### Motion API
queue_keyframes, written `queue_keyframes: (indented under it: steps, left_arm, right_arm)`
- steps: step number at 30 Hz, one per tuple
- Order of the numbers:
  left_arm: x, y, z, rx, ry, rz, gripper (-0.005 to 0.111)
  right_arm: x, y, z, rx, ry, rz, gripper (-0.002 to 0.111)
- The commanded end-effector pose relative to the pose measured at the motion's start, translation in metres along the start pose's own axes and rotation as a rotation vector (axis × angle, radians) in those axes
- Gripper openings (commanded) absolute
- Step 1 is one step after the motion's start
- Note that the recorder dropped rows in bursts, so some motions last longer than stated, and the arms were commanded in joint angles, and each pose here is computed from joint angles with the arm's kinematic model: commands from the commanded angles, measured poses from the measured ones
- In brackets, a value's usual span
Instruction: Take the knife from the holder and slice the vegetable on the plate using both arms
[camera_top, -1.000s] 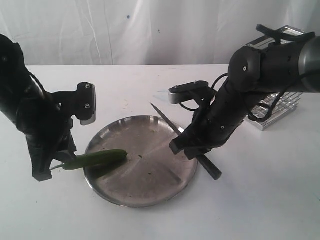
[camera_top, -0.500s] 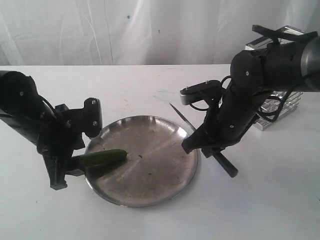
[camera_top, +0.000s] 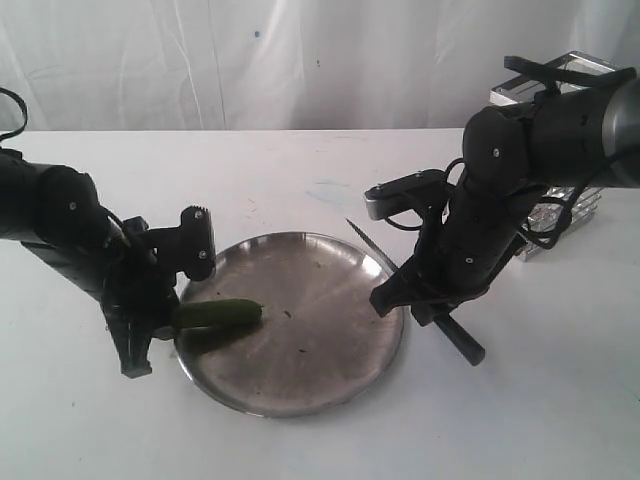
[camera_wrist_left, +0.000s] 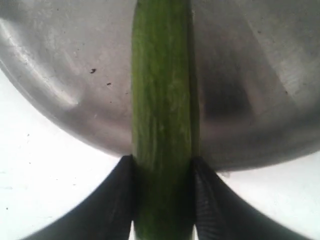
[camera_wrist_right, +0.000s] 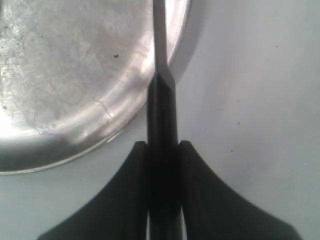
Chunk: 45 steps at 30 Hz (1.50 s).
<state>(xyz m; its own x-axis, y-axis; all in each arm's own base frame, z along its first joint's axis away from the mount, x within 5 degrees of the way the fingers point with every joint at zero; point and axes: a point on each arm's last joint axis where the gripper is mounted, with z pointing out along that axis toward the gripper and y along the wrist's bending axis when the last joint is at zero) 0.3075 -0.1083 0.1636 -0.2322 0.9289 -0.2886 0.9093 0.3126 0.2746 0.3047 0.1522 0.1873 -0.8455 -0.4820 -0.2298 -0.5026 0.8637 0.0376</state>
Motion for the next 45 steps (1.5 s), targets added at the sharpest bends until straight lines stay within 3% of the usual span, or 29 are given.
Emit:
queue_keyframes:
  steps: [1,5,8,12,15,19,26,29,32,34,36,39,45]
  left_arm:
    - [-0.013,0.012,-0.012,-0.028,-0.04,-0.066,0.0]
    - [-0.035,0.023,-0.029,-0.021,-0.163,-0.225,0.0]
    - [-0.041,0.013,-0.008,0.059,-0.153,-0.149,0.0]
    - [-0.045,0.003,0.019,0.107,-0.123,-0.142,0.003]
    - [-0.046,0.004,0.03,0.101,-0.138,-0.197,0.016]
    - [-0.05,0.007,0.027,0.113,-0.153,-0.221,0.045]
    - [-0.063,0.014,0.009,0.159,-0.171,-0.183,0.055]
    - [-0.069,0.025,-0.008,0.101,-0.189,-0.129,0.055]
    - [-0.077,0.037,-0.023,0.026,-0.246,-0.175,0.047]
    - [-0.081,0.043,-0.025,-0.026,-0.279,-0.206,0.027]
    - [-0.081,0.048,-0.025,-0.071,-0.297,-0.225,0.0]
    - [-0.081,0.053,-0.022,-0.083,-0.33,-0.298,0.0]
    - [-0.085,0.057,-0.011,-0.032,-0.435,-0.57,0.0]
  right_arm:
    - [0.0,-0.003,-0.001,0.007,-0.009,-0.002,0.0]
    - [-0.003,-0.003,-0.001,0.012,-0.046,-0.002,0.0]
    - [-0.005,-0.005,-0.002,0.016,-0.07,0.005,0.0]
    - [-0.004,-0.006,-0.001,0.02,-0.053,-0.001,0.0]
    - [-0.003,-0.006,-0.001,0.018,-0.039,-0.001,0.0]
    - [0.0,-0.003,-0.001,-0.007,-0.013,0.019,0.0]
    - [0.002,0.002,-0.005,-0.024,0.048,-0.027,0.0]
    - [-0.002,0.01,-0.014,-0.035,0.081,-0.05,0.0]
    - [-0.006,0.023,-0.021,-0.047,0.103,-0.086,0.0]
    - [-0.008,0.034,-0.024,-0.051,0.098,-0.092,0.0]
    - [-0.01,0.042,-0.024,-0.053,0.084,-0.077,0.0]
    - [-0.012,0.049,-0.023,-0.052,0.062,-0.042,0.0]
    - [-0.012,0.051,-0.007,-0.052,0.114,0.057,0.0]
